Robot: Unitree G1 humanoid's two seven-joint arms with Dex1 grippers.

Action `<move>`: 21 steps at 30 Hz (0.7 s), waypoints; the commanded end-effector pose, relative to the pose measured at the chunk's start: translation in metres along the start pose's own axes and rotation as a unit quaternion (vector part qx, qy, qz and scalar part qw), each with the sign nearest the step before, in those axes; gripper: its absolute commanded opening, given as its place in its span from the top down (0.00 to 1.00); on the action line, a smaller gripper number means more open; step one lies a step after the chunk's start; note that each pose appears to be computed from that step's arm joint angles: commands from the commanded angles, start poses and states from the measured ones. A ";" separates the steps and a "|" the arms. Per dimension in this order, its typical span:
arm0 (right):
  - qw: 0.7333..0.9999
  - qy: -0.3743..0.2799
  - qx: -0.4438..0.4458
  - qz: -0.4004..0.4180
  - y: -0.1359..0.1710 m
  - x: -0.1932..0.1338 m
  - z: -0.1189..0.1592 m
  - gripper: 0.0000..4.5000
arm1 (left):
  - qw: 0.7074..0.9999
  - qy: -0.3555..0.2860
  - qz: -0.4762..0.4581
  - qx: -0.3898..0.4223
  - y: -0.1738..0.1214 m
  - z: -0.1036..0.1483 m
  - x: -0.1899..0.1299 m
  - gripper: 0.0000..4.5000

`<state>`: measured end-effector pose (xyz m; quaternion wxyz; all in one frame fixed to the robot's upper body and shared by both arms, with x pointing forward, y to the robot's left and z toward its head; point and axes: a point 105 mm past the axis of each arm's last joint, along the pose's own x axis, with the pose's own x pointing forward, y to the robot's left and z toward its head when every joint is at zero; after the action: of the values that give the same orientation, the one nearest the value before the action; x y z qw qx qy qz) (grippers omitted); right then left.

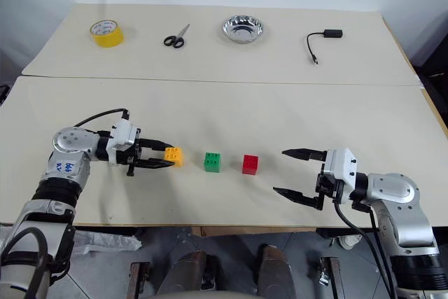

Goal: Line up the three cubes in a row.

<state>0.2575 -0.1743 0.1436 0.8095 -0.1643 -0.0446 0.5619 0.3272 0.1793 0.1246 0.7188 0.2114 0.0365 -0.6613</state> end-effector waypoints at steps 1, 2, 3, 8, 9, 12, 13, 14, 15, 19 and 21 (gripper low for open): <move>1.000 -0.003 -0.020 -0.002 -0.006 -0.004 0.008 0.00 | 0.997 0.004 -0.072 -0.002 -0.020 0.000 0.001 0.67; 1.000 -0.003 -0.020 0.000 -0.006 -0.003 0.008 0.00 | 0.997 0.005 -0.073 -0.001 -0.020 0.000 0.000 0.67; 1.000 -0.004 -0.020 0.001 -0.007 -0.002 0.008 0.00 | 0.997 0.005 -0.075 -0.006 -0.022 0.000 0.000 0.67; 1.000 -0.006 -0.019 0.008 -0.007 0.001 0.006 0.00 | 0.998 0.009 -0.070 0.000 -0.022 0.000 -0.001 0.67; 1.000 -0.006 -0.019 0.009 -0.007 0.002 0.006 0.00 | 0.998 0.010 -0.067 -0.002 -0.021 -0.001 -0.001 0.67; 1.000 -0.008 -0.015 0.014 -0.006 0.003 0.006 0.00 | 0.998 0.013 -0.060 -0.005 -0.020 -0.003 -0.001 0.59; 1.000 -0.008 -0.012 0.018 -0.005 0.003 0.005 0.00 | 0.998 0.012 -0.059 -0.006 -0.020 -0.003 -0.001 0.51; 1.000 -0.008 -0.007 0.021 -0.004 0.004 0.005 0.00 | 0.998 0.011 -0.059 -0.007 -0.020 -0.003 -0.001 0.45; 1.000 -0.009 -0.003 0.026 -0.003 0.004 0.005 0.00 | 0.999 0.010 -0.053 -0.006 -0.019 -0.003 -0.002 0.39; 0.999 -0.012 0.003 0.038 -0.004 0.006 0.006 0.00 | 1.000 -0.002 -0.017 0.002 -0.017 0.003 -0.013 0.11; 0.999 -0.012 0.002 0.041 -0.007 0.004 0.007 0.00 | 1.000 -0.013 0.011 0.009 -0.019 0.010 -0.024 0.01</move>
<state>0.2636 -0.1680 0.1432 0.7878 -0.1543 -0.0336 0.5953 0.3071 0.1904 0.1178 0.7209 0.2000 0.0491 -0.6618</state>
